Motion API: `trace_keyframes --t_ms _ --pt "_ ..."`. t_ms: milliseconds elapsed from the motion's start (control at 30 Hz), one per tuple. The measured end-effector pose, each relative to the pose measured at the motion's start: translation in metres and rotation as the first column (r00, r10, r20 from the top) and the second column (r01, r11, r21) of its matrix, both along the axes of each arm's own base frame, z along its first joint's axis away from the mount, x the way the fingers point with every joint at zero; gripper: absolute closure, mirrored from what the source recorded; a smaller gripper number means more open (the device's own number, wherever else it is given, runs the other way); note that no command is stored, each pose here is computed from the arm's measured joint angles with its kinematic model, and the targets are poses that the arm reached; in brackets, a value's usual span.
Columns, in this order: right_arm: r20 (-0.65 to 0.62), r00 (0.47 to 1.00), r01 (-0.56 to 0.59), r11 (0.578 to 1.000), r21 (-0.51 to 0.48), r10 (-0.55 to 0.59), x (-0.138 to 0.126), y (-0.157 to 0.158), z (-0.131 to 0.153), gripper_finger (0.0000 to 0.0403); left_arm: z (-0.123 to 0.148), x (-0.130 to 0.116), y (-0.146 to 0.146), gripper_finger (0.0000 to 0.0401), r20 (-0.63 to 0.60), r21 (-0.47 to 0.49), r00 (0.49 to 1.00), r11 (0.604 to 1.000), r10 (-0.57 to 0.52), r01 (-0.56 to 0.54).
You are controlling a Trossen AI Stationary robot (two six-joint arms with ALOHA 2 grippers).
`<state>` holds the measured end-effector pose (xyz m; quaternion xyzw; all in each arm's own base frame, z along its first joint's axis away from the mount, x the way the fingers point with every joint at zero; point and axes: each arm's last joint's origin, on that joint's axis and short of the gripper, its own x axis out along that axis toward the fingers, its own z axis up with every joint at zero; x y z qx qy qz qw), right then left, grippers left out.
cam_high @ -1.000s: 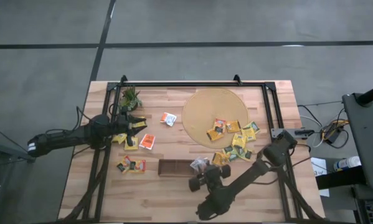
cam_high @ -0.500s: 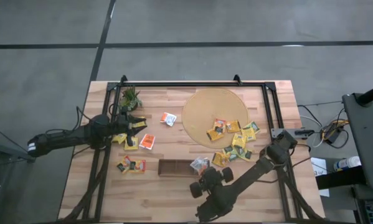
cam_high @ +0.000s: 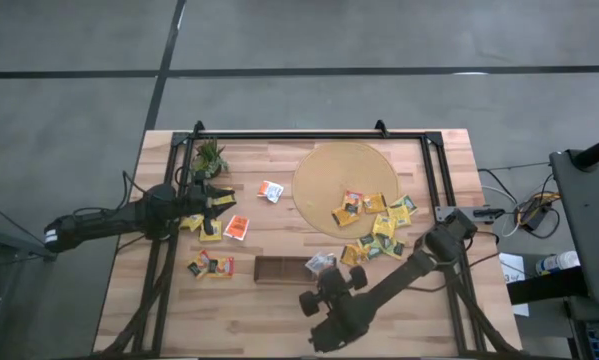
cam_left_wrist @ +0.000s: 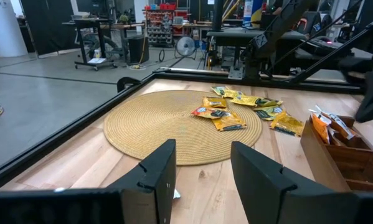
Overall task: Pick & Place Tea
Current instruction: Put the white tea bag into the right section of the wooden organizer
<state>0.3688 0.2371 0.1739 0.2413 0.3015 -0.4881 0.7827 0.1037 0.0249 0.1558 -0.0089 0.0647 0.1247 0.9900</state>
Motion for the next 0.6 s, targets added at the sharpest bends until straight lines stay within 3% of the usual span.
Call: trace_keyframes --t_ms 167,367,600 --pt "-0.054 0.996 0.074 0.996 0.057 -0.071 0.001 -0.014 -0.018 0.0394 0.000 0.000 0.000 0.0254 0.000 0.000 1.000 1.000 0.000 0.000" --pt "-0.019 0.997 0.082 0.994 0.072 -0.081 0.006 -0.019 -0.026 0.0394 0.000 0.000 0.000 0.0254 0.000 0.000 1.000 1.000 0.000 0.000" --pt "0.038 0.998 0.045 0.992 0.115 -0.050 0.011 -0.009 -0.001 0.0394 0.000 0.000 0.000 0.0254 0.000 0.000 1.000 1.000 0.000 0.000"
